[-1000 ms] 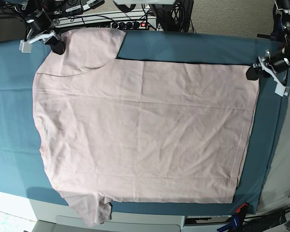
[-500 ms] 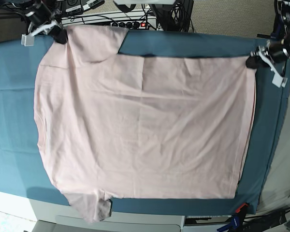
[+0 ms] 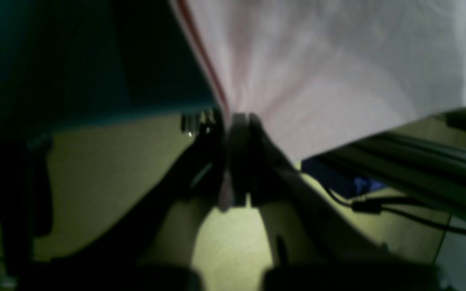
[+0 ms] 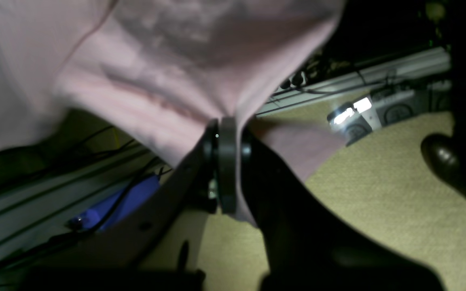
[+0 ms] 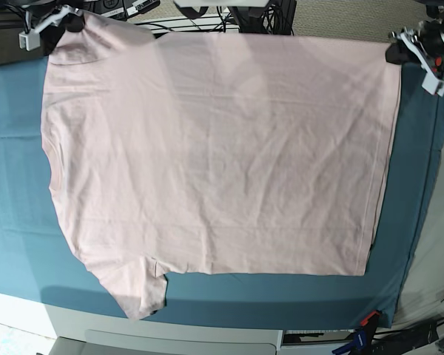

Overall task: Fold the T-shirt properly
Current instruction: 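Grasp the shirt edge with both grippers and pull it toward the robot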

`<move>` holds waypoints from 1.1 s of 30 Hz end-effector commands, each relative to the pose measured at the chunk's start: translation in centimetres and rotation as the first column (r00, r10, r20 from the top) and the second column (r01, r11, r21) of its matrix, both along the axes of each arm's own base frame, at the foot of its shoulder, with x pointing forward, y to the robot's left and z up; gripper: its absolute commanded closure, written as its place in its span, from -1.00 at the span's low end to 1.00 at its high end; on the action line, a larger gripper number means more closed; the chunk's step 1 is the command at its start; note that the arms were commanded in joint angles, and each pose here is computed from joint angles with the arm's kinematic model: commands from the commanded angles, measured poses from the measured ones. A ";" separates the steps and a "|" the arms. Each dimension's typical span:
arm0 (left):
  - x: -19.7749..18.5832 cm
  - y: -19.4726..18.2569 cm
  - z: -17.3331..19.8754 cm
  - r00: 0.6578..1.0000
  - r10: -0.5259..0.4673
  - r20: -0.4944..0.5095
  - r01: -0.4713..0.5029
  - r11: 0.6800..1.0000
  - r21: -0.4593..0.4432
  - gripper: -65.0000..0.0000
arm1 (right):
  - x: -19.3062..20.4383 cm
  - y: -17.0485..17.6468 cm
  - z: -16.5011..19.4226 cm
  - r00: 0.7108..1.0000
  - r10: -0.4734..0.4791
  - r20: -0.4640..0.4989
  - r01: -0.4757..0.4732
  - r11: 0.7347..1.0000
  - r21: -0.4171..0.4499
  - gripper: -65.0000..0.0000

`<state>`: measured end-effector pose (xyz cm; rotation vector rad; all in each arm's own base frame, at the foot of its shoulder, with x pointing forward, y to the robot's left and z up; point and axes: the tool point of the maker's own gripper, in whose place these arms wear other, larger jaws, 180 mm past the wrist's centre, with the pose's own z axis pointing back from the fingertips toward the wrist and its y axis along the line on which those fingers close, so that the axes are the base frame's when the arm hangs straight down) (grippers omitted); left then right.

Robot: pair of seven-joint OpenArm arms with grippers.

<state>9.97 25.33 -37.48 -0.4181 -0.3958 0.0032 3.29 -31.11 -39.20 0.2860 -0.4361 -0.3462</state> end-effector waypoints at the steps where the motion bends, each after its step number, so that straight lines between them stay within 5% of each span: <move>1: -0.3 0.0 0.5 1.000 -0.007 0.005 0.007 1.000 0.001 1.00 | 0.0 -1.0 1.0 1.000 0.000 0.013 0.000 1.000 -0.025 1.00; 27: -5.9 -2.1 -1.0 0.991 0.036 -0.129 -0.043 0.998 -0.054 1.00 | -2.6 -2.8 2.6 0.998 -0.058 -0.023 0.057 0.998 -0.033 1.00; 33: -4.9 -3.4 0.4 0.997 -0.018 -0.072 0.012 0.996 -0.083 1.00 | -1.3 -0.2 4.0 0.998 -0.019 0.057 0.014 0.996 0.087 1.00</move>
